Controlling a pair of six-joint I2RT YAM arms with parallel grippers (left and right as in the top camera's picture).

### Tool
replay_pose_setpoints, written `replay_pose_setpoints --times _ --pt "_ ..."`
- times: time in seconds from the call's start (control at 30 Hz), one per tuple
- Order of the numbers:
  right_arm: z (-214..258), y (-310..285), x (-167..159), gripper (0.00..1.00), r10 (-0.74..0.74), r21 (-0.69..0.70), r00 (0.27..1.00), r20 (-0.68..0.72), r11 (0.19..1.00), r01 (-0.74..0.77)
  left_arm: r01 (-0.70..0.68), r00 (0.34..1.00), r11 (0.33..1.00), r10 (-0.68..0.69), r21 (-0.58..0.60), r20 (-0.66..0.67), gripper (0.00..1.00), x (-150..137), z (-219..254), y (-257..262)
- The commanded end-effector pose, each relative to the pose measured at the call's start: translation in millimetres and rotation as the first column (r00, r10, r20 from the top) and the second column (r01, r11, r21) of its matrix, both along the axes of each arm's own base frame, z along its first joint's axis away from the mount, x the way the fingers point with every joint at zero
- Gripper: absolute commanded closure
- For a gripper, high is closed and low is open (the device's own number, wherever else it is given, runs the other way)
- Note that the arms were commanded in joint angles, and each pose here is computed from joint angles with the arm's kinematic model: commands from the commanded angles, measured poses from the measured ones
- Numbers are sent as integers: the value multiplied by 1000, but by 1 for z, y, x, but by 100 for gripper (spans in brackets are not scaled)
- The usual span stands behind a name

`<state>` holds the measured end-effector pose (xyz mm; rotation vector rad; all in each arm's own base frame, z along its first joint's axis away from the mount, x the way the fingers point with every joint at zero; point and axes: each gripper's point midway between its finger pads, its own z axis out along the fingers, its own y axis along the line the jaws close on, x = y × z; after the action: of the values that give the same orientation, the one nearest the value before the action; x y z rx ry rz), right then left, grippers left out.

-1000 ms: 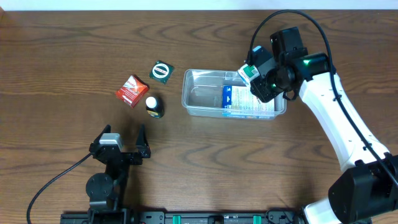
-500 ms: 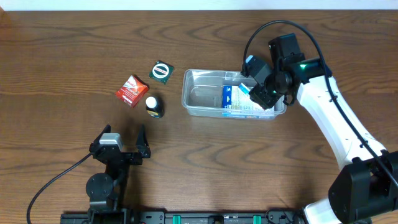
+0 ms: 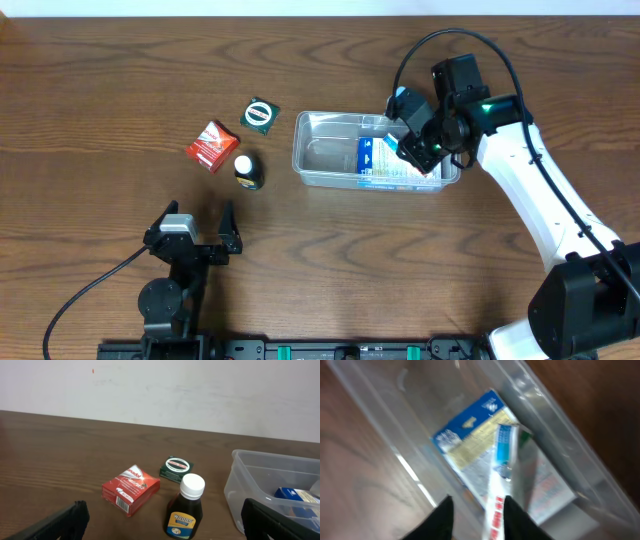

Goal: Pack container
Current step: 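Lower the white-green box into the container and release it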

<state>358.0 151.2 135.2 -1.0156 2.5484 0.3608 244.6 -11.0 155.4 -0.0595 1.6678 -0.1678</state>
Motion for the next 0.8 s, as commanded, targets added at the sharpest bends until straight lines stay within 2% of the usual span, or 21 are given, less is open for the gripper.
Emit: replay_pose_setpoints --times 0.0,0.37,0.77 --pt "3 15 -7 73 -136 108 985 -110 983 148 15 999 1000 -15 13 -43 2 -1 -15 -2" --pt "-18 -10 14 78 -395 32 915 -76 917 399 15 999 1000 -15 13 -43 2 -1 -15 -2" --pt "-51 -21 12 79 -424 30 904 -62 904 426 15 999 1000 -15 13 -43 2 -1 -15 -2"
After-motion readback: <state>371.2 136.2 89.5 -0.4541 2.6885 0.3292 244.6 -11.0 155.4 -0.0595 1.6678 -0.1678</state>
